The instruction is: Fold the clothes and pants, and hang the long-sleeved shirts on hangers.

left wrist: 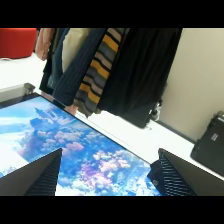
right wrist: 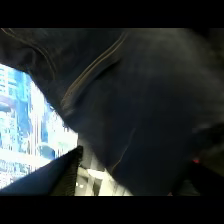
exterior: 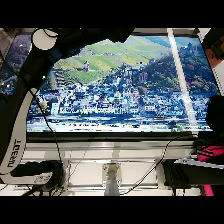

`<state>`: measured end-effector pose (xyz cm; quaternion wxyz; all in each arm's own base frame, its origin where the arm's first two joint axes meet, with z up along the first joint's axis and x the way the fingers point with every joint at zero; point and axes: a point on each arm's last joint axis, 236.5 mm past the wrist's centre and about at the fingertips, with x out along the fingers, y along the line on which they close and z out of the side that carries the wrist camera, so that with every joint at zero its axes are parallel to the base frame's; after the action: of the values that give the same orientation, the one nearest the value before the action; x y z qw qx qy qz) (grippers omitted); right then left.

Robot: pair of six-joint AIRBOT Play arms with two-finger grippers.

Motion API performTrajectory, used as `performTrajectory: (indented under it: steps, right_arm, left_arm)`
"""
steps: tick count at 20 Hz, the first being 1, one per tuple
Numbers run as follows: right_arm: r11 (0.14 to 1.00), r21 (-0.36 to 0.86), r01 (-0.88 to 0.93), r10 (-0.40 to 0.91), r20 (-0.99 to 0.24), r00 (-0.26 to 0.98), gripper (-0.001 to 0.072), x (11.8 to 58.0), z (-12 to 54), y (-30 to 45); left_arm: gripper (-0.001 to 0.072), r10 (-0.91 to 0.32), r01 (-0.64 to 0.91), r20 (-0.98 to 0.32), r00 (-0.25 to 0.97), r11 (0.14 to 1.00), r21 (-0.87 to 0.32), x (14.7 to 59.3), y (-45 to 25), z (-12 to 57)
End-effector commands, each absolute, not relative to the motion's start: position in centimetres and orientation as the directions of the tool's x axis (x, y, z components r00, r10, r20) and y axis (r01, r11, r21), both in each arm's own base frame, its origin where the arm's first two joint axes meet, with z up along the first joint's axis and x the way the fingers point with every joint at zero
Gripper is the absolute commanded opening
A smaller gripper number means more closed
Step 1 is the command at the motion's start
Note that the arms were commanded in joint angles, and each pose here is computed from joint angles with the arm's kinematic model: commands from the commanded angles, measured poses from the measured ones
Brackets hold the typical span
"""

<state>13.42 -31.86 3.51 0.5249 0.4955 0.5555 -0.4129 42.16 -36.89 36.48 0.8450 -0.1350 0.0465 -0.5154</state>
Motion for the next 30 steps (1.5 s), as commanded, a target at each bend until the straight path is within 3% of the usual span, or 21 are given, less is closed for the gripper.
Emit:
performTrajectory:
  steps: [1, 3, 4, 5, 6, 7, 9, 11, 13, 15, 18, 21, 30]
  right_arm:
    - [0.141, 0.095, 0.985, 0.132, -0.988, 0.076, 0.0595, 14.0, 5.3, -31.4]
    - [0.184, 0.328, 0.927, 0.046, -0.945, 0.325, 0.0568, 19.6, 10.1, -32.9]
    - [0.253, 0.528, 0.811, 0.027, -0.842, 0.539, 0.0370, 24.6, 14.6, -32.7]
    - [0.350, 0.708, 0.614, 0.062, -0.671, 0.739, 0.0010, 29.6, 20.4, -31.0]
    - [0.428, 0.815, 0.390, 0.127, -0.481, 0.867, 0.0022, 33.4, 26.3, -28.5]
    - [0.474, 0.870, 0.139, 0.241, -0.280, 0.929, 0.0022, 36.1, 32.5, -24.5]
    - [0.456, 0.859, -0.235, 0.477, -0.013, 0.879, 0.0022, 37.9, 41.2, -15.7]
    - [0.391, 0.791, -0.470, 0.668, 0.107, 0.736, 0.0022, 37.5, 46.2, -6.8]
    - [0.273, 0.769, -0.577, 0.772, 0.183, 0.609, 0.0022, 37.0, 48.6, -0.7]
    - [0.180, 0.766, -0.617, 0.834, 0.214, 0.509, 0.0023, 36.7, 49.4, 3.5]
    - [0.096, 0.774, -0.626, 0.886, 0.221, 0.409, 0.0023, 36.4, 49.3, 8.0]
    - [0.036, 0.791, -0.611, 0.915, 0.221, 0.339, 0.0023, 36.2, 48.6, 10.9]
    - [0.029, 0.802, -0.597, 0.932, 0.194, 0.307, 0.0023, 36.2, 47.8, 12.9]
  left_arm:
    - [0.0687, -0.884, 0.859, 0.061, 0.464, 0.432, -0.275, 42.1, -36.9, 36.5]
    - [0.0684, -0.883, 0.859, 0.063, 0.465, 0.433, -0.274, 42.1, -36.8, 36.6]
    - [0.0559, -0.880, 0.858, 0.066, 0.470, 0.438, -0.270, 42.2, -36.5, 36.9]
    - [0.0261, -0.872, 0.854, 0.068, 0.484, 0.454, -0.255, 42.4, -35.7, 37.3]
    - [0.0014, -0.863, 0.850, 0.070, 0.501, 0.475, -0.225, 42.4, -34.6, 38.0]
    - [0.0005, -0.854, 0.848, 0.087, 0.513, 0.488, -0.207, 42.1, -33.4, 39.3]
    - [0.0005, -0.829, 0.838, 0.132, 0.543, 0.525, -0.147, 40.6, -30.6, 42.7]
    - [0.0005, -0.792, 0.806, 0.163, 0.588, 0.591, -0.032, 38.4, -27.6, 46.0]
    - [0.0005, -0.754, 0.771, 0.199, 0.627, 0.636, -0.018, 35.8, -24.7, 49.1]
    - [0.0006, -0.725, 0.748, 0.225, 0.651, 0.663, -0.028, 33.3, -22.6, 51.2]
    - [0.0007, -0.700, 0.709, 0.239, 0.673, 0.703, 0.062, 30.4, -20.8, 52.9]
    - [0.0007, -0.697, 0.707, 0.277, 0.661, 0.702, 0.081, 28.1, -20.2, 54.4]
    - [0.0007, -0.696, 0.706, 0.293, 0.656, 0.703, 0.090, 27.1, -19.9, 55.0]
